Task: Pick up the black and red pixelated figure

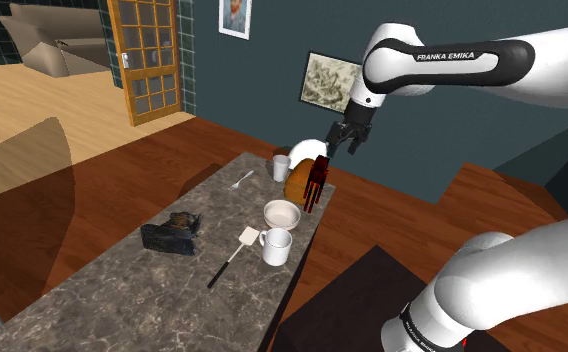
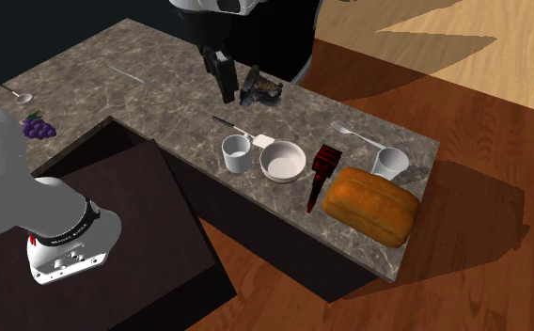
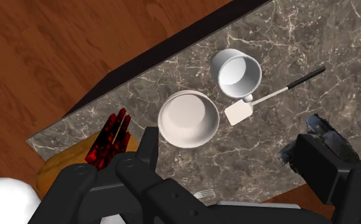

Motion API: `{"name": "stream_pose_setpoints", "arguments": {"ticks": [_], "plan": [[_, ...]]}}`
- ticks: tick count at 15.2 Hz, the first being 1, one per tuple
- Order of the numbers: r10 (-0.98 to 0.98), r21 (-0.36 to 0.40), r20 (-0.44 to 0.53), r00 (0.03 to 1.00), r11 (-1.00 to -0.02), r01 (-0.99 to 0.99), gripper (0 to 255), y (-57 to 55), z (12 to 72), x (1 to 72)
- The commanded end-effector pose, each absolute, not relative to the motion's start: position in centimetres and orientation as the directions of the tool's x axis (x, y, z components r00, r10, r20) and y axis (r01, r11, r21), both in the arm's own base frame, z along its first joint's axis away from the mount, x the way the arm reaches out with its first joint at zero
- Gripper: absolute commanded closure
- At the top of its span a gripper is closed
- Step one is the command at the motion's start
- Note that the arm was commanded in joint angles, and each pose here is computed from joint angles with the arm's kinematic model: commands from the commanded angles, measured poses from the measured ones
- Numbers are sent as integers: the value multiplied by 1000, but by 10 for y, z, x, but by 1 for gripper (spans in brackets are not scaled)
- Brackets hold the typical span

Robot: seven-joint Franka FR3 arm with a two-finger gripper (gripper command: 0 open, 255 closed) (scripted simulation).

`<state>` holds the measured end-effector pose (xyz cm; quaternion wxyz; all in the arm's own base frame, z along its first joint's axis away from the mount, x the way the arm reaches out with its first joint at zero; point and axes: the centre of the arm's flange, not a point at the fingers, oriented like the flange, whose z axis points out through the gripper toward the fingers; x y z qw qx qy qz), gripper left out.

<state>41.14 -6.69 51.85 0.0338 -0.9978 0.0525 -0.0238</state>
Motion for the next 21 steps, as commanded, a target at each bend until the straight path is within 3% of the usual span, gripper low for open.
{"name": "stream_pose_setpoints", "arguments": {"ticks": [1,21], "plan": [[-103,-62,41,994,-993,-100,0,-82,506,430],[-76,7,2,997,-997,-76,0,-226,374,606]]}}
